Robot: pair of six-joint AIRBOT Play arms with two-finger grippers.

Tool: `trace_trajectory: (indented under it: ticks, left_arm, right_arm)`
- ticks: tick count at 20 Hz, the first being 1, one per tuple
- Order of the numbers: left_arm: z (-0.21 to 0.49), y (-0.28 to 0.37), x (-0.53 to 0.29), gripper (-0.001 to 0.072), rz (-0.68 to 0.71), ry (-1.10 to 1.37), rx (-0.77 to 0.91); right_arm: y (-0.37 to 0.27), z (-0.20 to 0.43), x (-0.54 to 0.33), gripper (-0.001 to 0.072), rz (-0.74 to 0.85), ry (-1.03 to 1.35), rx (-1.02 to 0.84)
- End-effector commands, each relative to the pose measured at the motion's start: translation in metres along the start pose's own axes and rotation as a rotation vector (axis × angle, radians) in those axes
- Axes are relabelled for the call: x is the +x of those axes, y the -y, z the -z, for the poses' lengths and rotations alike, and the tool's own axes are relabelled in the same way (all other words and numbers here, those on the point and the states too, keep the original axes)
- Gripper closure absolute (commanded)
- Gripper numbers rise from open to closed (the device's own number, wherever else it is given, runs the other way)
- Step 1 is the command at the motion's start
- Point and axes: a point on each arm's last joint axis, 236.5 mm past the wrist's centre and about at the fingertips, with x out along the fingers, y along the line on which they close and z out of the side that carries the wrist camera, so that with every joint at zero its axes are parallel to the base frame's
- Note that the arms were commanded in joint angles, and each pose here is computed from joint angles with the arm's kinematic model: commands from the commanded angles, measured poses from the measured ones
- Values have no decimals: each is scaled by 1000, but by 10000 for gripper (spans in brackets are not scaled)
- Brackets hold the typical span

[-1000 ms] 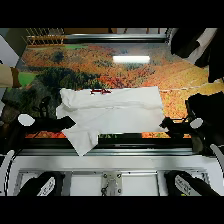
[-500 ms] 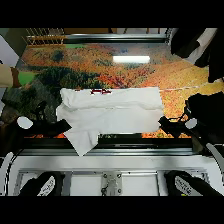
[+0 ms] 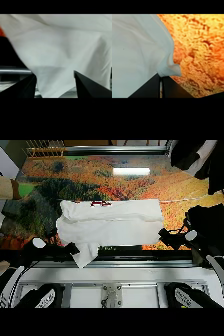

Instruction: Fold the clothes and pants, and hang the long-sleeved shirts on hangers.

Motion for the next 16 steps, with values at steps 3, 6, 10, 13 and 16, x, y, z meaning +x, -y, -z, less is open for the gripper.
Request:
trace_trajectory:
  ticks: [3, 6, 10, 13, 16]
  left_arm:
    - [0, 27, 15, 704, -10, -39, 95]
    - [-15, 30, -14, 700, 11, 24, 102]
    - [6, 11, -63, 700, -31, 26, 152]
    - [37, 10, -79, 701, -17, -6, 184]
    - [44, 17, -94, 701, -7, 20, 220]
  right_arm:
    - [0, 6, -2, 700, 3, -29, -18]
    - [-3, 4, -17, 700, 14, -45, -99]
    - [23, 5, -51, 701, 168, -119, -248]
    - [34, 12, -73, 701, 247, -205, -330]
    - [28, 14, -88, 702, 253, -243, -350]
